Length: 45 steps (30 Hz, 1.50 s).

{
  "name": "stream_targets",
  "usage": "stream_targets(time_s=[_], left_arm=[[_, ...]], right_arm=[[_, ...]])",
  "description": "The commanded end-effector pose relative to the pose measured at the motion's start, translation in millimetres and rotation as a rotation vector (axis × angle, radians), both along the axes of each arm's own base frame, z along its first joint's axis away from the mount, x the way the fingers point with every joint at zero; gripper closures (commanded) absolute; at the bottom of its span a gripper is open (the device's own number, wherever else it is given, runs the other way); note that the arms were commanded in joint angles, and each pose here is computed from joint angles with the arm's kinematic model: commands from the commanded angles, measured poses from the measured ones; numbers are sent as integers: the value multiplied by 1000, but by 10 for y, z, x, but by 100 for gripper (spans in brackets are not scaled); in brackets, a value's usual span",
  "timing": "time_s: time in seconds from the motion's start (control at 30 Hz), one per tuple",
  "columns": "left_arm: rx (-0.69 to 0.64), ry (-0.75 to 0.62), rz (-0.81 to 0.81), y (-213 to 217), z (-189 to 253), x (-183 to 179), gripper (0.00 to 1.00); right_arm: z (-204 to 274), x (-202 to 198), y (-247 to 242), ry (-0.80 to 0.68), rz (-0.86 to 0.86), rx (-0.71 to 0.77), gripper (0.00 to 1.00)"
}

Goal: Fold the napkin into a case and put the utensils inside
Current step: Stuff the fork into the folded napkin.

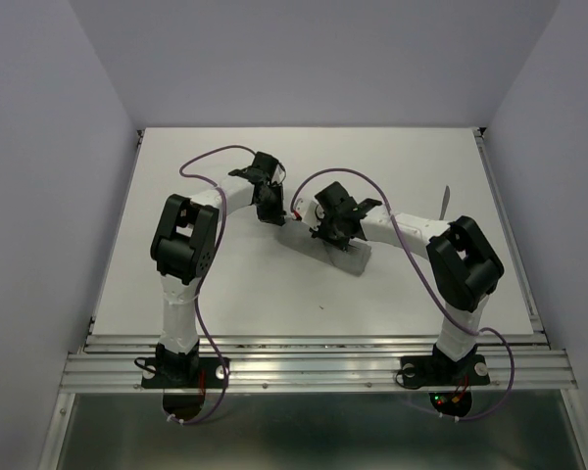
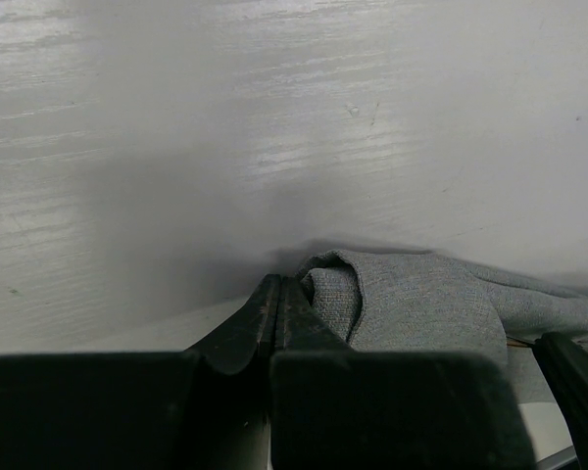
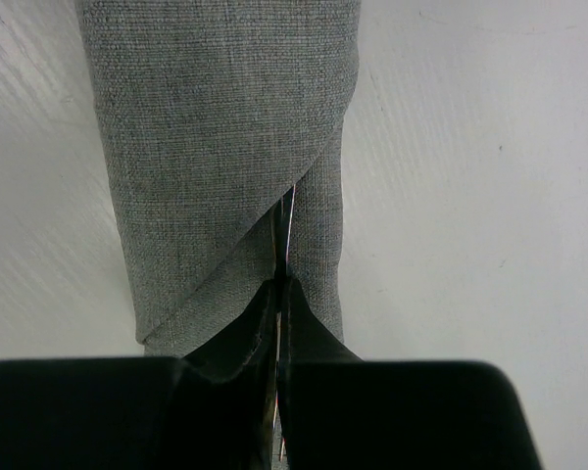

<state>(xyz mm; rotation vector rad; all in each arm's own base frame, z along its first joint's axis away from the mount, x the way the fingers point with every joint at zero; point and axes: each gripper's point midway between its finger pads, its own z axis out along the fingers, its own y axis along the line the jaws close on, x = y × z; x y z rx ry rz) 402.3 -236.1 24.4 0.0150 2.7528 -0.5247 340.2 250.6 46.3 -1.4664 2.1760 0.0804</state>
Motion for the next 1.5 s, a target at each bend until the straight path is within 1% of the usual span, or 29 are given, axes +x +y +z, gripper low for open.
stream_targets(time_s=[0.0,0.33,0.93,1.23,1.27,1.3,1.37,1.47], left_arm=[[-3,7,-24,-38,97,-59,95],[-10,3,-33,-86,128,-49,95],[-12,10,-53,-135,117,-57,95],[-6,7,-46,-105,144,-86,95],[-6,5,-46,-107,145,-82,95],[-5,4,-49,-106,148,-81,95],[-2,2,-50,-103,152,-73,95],[3,3,-55,-99,145,-70,95]], right_arm=[[127,59,121,-43,4,53,99],[98,97,194,-33,20,62,99],[102,237,218,-72,50,25,99],[-8,251,222,-53,64,1,99],[-7,255,215,-54,60,-2,97],[-8,257,202,-57,54,-6,89],[-6,246,193,-56,52,-6,80],[22,266,140,-75,37,-24,78]])
